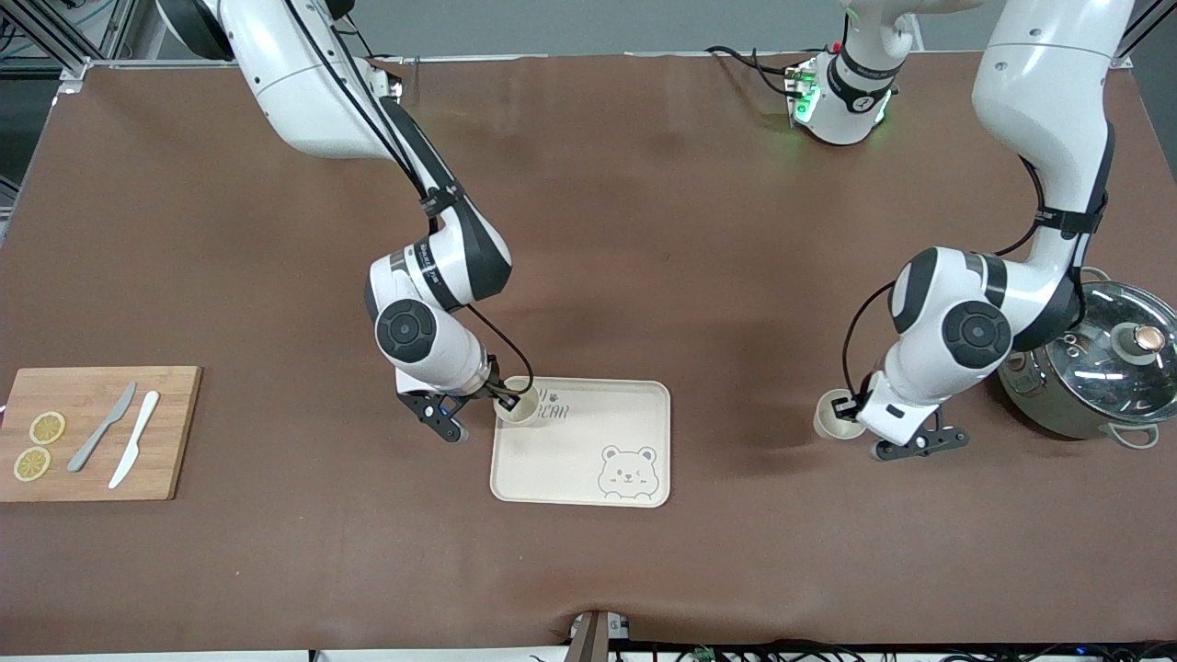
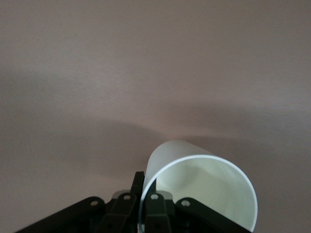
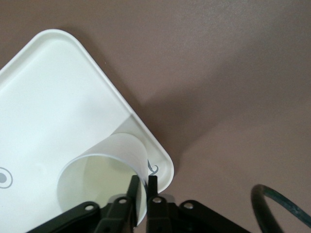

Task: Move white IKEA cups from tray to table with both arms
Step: 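Carry the cups off the tray with both grippers and set them down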

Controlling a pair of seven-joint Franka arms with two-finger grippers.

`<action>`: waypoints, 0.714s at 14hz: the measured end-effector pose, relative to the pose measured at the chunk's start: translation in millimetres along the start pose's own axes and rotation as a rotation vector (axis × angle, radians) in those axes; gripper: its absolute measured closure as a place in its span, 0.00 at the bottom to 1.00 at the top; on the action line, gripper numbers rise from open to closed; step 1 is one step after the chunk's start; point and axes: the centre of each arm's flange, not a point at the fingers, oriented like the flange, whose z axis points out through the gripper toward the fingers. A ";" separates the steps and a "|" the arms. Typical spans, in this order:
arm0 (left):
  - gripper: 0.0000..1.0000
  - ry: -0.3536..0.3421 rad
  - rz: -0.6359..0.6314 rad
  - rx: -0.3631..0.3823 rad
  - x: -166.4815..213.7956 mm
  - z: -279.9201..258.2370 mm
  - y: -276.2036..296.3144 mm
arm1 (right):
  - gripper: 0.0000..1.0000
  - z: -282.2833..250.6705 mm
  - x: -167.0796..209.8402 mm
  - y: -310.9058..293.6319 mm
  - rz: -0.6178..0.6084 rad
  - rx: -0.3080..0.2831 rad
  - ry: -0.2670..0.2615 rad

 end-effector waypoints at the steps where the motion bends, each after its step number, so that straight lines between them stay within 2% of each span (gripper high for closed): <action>1: 0.96 -0.002 -0.013 -0.004 -0.9 10.6 -12.0 | 0.98 -1.3 -0.1 -0.9 -0.001 0.003 0.001; 4: 0.96 -0.004 -0.030 -0.014 -1.6 28.7 -21.5 | 0.98 -18.9 -1.4 -5.7 -0.006 0.001 -0.006; 7: 0.96 -0.027 -0.077 -0.049 -2.2 35.9 -23.0 | 0.98 -79.7 9.2 2.7 -0.052 -0.017 -0.022; 10: 0.96 -0.040 -0.095 -0.056 -2.2 42.3 -27.8 | 0.98 -128.2 71.0 57.7 -0.176 -0.037 -0.050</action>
